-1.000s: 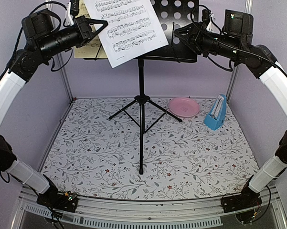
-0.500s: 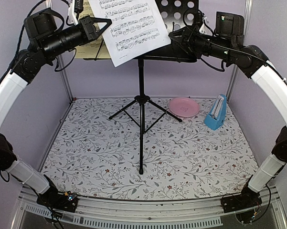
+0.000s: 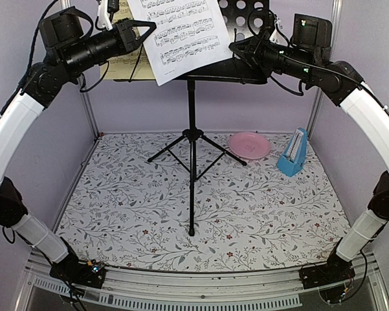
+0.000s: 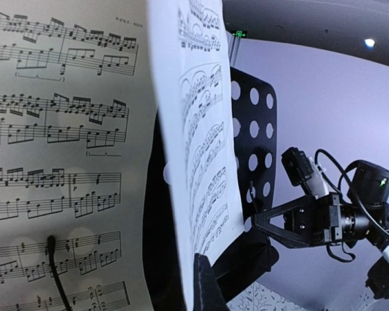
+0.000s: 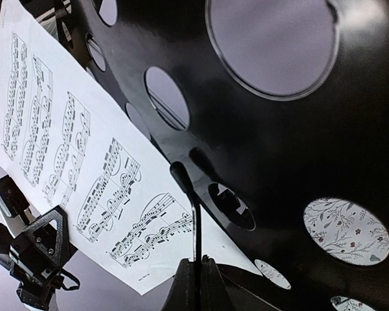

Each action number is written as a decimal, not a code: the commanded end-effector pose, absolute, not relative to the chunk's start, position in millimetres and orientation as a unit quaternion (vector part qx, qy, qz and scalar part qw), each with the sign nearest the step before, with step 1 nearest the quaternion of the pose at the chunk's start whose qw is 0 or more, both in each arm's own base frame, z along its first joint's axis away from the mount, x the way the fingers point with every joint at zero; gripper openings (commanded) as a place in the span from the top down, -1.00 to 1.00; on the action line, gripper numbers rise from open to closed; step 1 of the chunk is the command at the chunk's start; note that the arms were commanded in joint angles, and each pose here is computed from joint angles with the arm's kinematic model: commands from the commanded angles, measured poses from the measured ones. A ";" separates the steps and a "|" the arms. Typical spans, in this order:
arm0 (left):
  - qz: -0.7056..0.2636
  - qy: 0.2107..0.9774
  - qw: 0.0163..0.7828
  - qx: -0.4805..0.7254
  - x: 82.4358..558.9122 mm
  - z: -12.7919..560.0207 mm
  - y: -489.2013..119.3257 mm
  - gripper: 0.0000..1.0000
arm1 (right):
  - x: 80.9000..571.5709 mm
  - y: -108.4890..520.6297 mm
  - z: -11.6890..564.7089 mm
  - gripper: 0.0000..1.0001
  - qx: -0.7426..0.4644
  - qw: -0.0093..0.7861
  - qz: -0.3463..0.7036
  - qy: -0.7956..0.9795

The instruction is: Set up the instrument practice props

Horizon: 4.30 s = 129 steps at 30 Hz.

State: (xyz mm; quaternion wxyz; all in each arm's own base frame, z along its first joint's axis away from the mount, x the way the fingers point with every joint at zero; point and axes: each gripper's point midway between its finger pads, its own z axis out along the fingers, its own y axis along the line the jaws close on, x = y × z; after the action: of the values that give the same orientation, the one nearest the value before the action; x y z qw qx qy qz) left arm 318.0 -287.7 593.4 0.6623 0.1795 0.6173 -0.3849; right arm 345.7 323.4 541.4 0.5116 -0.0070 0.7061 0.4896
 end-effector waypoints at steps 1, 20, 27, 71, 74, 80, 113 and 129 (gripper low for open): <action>-0.378 0.601 0.675 0.198 313.8 605.7 -291.9 1.00 | 341.5 323.6 561.4 1.00 -0.023 0.539 0.495 0.681; -0.397 0.568 0.653 0.305 317.3 592.4 -352.2 1.00 | 319.7 345.1 566.1 1.00 -0.124 0.585 0.472 0.648; -0.401 0.536 0.665 0.331 319.1 602.3 -367.9 1.00 | 321.2 347.7 561.8 1.00 -0.124 0.582 0.471 0.651; -0.359 0.548 0.688 0.313 326.6 598.3 -367.8 0.21 | 277.4 261.0 615.4 -0.13 -0.105 0.660 0.425 0.610; -0.358 0.550 0.687 0.312 324.5 597.3 -368.2 0.18 | 272.1 247.5 615.3 -0.13 -0.096 0.664 0.420 0.612; -0.355 0.547 0.696 0.300 320.5 604.5 -363.9 0.12 | 267.1 223.2 610.0 -0.15 -0.077 0.669 0.394 0.626; -0.322 0.610 0.688 0.224 342.4 574.7 -367.7 -0.23 | 347.4 190.8 555.1 -0.01 -0.034 0.647 0.377 0.663; -0.313 0.605 0.695 0.231 363.0 570.6 -384.8 -0.26 | 364.6 203.0 544.1 0.38 -0.054 0.635 0.385 0.668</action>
State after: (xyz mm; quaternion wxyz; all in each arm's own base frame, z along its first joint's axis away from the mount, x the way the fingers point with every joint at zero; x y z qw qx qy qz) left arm 361.6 -383.2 560.9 0.6834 0.2343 0.6177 -0.3108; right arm 361.3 200.6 539.8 0.6298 -0.0450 0.6775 0.3772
